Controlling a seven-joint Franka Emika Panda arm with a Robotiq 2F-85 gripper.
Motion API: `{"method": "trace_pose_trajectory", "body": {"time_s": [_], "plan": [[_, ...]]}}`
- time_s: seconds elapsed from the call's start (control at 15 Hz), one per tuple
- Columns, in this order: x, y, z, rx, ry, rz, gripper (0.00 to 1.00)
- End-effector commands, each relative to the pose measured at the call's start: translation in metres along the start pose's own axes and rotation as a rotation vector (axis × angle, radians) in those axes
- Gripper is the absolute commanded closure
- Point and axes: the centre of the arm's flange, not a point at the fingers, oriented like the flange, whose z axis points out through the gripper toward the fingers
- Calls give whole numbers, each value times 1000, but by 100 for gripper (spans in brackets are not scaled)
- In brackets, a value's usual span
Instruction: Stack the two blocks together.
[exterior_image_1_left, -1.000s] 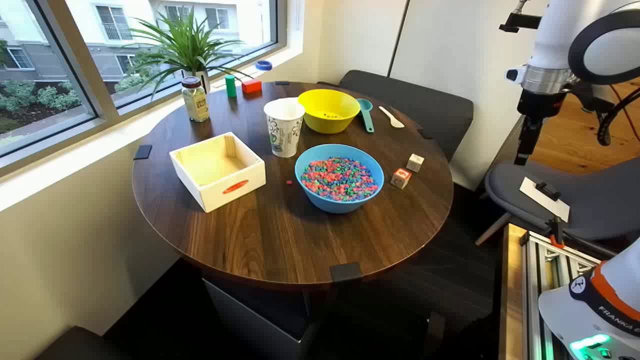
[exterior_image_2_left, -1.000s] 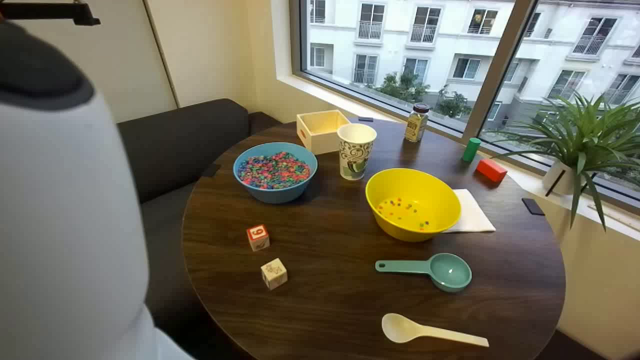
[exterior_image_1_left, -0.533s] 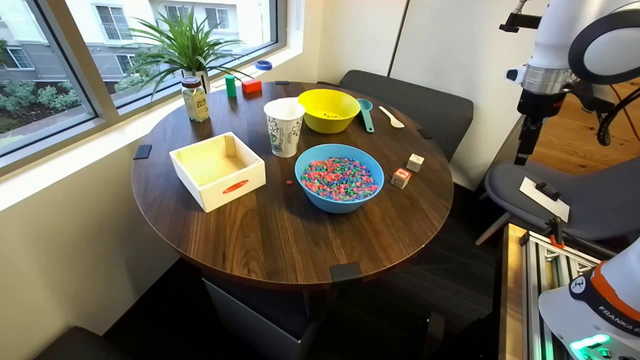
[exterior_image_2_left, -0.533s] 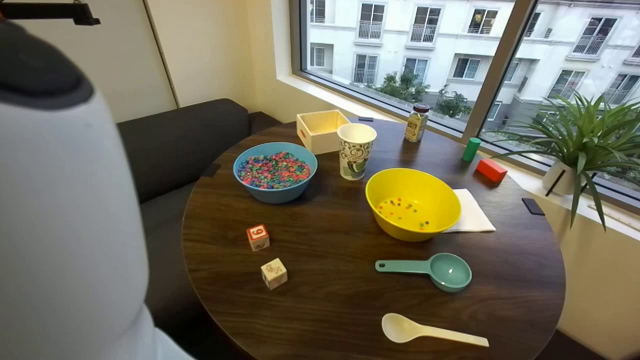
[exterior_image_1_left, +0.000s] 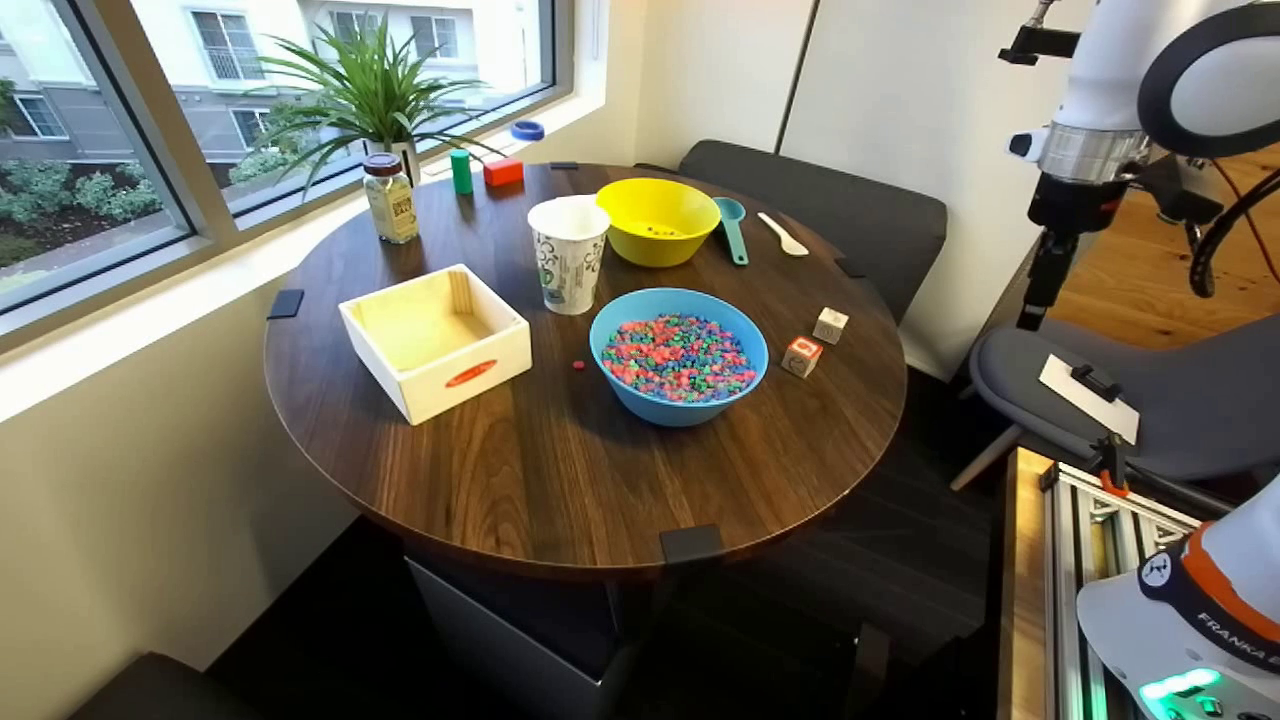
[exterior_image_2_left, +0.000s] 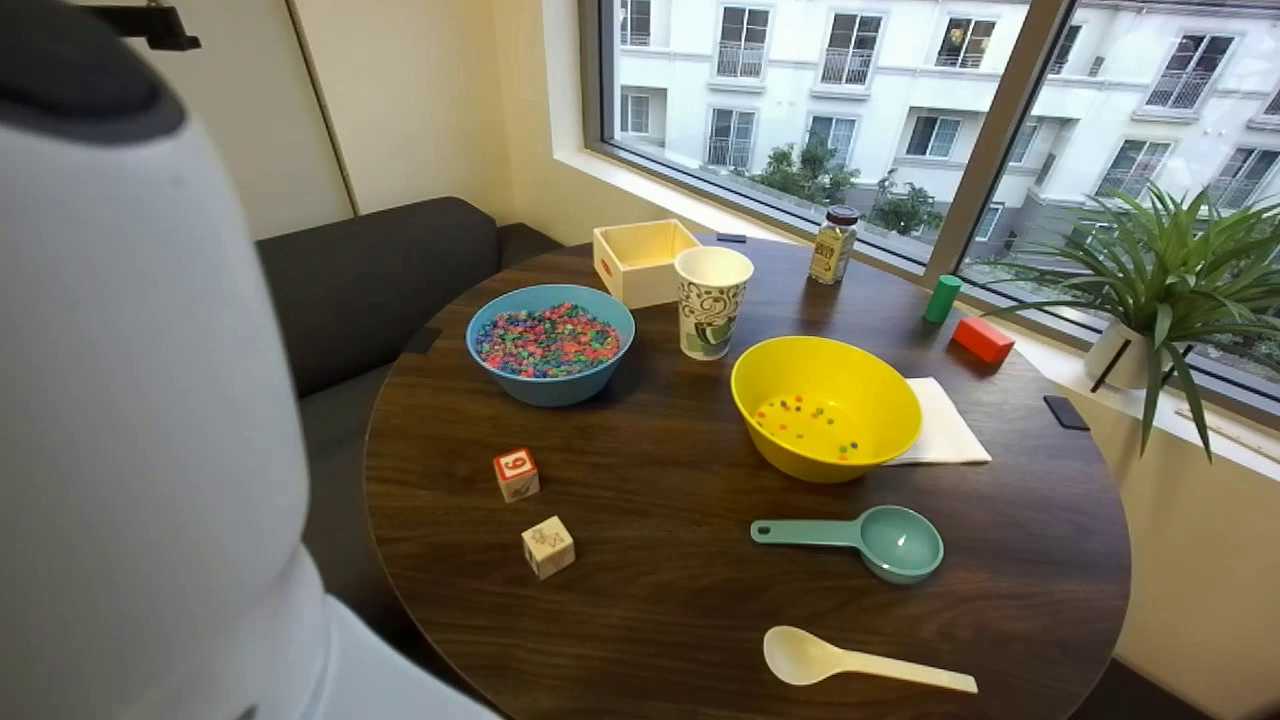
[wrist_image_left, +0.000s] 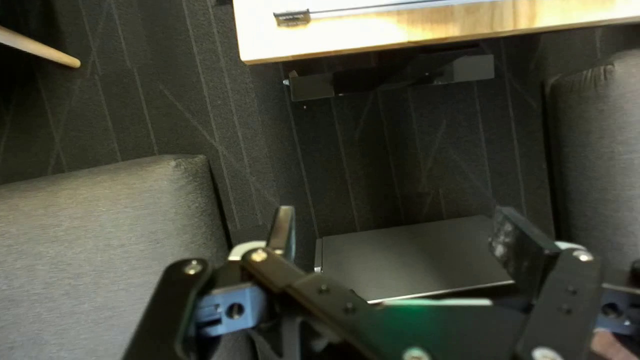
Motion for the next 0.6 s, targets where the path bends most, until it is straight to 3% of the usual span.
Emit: {"method": "trace_pose_trajectory", "body": {"time_s": [0.0, 0.2, 0.53], "plan": [[11, -37, -23, 42, 74, 42, 0], [29, -69, -41, 46, 117, 102, 0], [65, -113, -68, -13, 197, 132, 0]]}}
